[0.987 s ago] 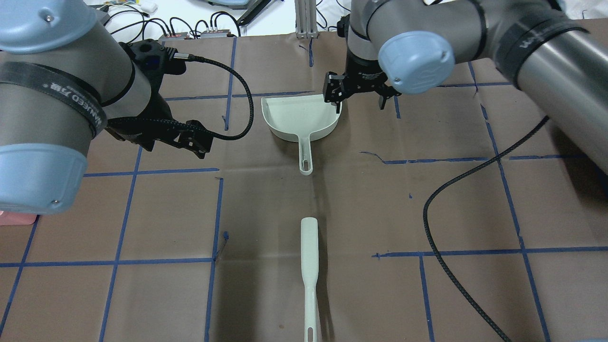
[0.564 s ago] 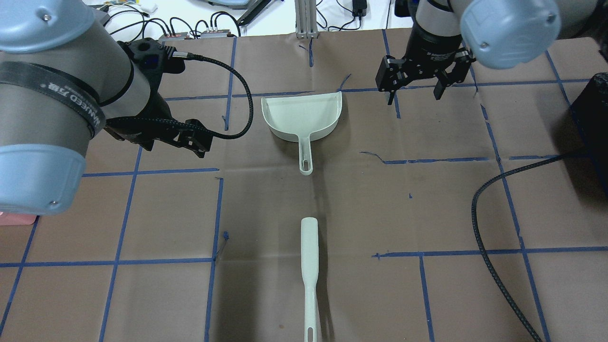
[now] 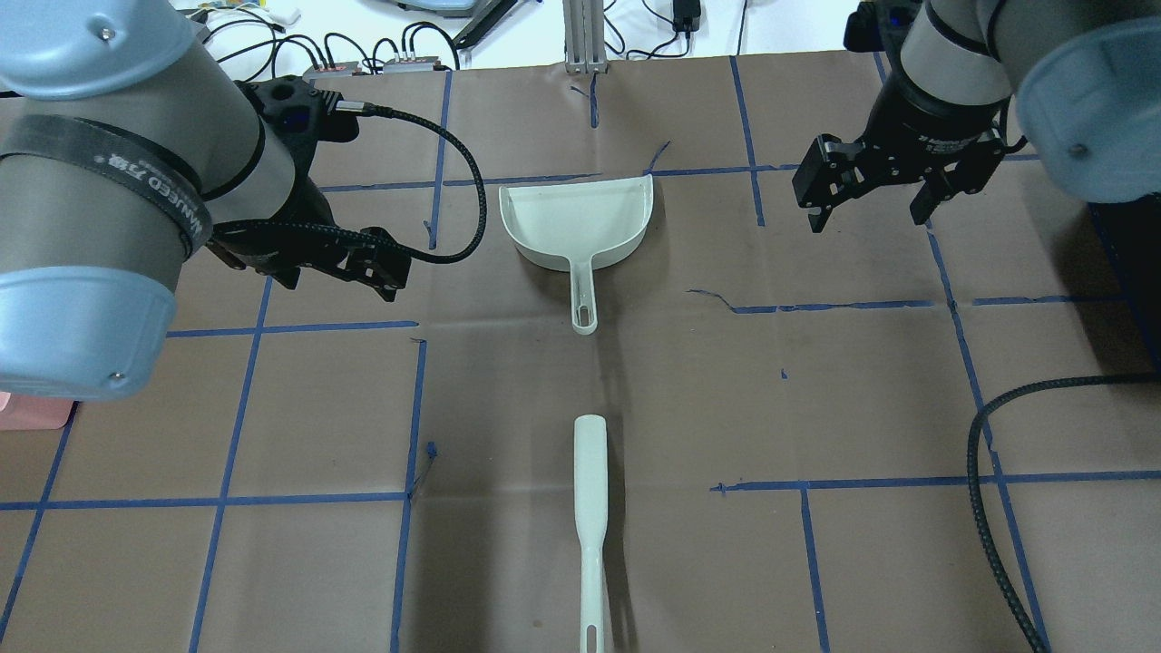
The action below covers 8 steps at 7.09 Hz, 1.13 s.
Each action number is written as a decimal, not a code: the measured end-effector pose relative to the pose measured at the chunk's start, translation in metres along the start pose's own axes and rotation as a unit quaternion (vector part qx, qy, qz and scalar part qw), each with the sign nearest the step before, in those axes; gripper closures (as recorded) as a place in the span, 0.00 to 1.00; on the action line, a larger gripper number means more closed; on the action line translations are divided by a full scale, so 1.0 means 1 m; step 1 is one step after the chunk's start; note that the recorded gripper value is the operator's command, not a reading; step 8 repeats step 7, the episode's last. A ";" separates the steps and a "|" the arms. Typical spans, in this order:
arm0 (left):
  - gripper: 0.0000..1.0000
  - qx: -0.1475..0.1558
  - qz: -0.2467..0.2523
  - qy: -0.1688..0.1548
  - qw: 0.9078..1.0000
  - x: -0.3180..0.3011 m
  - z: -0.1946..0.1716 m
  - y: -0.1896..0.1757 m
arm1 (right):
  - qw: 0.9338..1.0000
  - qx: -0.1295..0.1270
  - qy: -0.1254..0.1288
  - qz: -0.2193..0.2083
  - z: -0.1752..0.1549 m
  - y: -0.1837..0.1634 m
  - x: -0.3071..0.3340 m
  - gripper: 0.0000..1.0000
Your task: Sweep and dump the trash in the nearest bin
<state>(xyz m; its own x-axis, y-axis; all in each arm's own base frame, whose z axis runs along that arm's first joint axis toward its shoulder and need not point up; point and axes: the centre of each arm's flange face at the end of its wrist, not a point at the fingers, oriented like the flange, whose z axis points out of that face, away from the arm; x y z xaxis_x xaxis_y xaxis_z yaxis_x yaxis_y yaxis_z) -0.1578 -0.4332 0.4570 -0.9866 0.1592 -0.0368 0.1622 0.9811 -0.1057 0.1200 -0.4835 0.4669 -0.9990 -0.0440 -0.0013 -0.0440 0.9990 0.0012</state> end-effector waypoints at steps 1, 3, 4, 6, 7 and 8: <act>0.00 0.003 -0.002 0.000 1.000 0.000 0.000 -0.001 | 1.000 0.002 0.001 0.001 0.000 0.009 0.000 0.00; 0.00 0.006 -0.020 0.000 1.000 -0.001 -0.002 -0.001 | 1.000 0.006 0.002 0.001 -0.003 0.014 0.000 0.00; 0.00 0.005 -0.031 -0.001 0.999 -0.001 -0.002 0.000 | 1.000 0.007 0.002 0.001 -0.004 0.014 0.000 0.00; 0.01 0.001 -0.056 -0.001 0.998 -0.005 -0.003 0.001 | 1.000 0.008 0.001 0.001 -0.004 0.015 0.000 0.00; 0.01 0.000 -0.069 -0.001 0.998 -0.008 -0.002 0.000 | 1.000 0.008 0.001 0.001 -0.004 0.015 0.000 0.00; 0.01 0.000 -0.069 -0.001 0.998 -0.008 -0.002 0.000 | 1.000 0.008 0.001 0.001 -0.004 0.015 0.000 0.00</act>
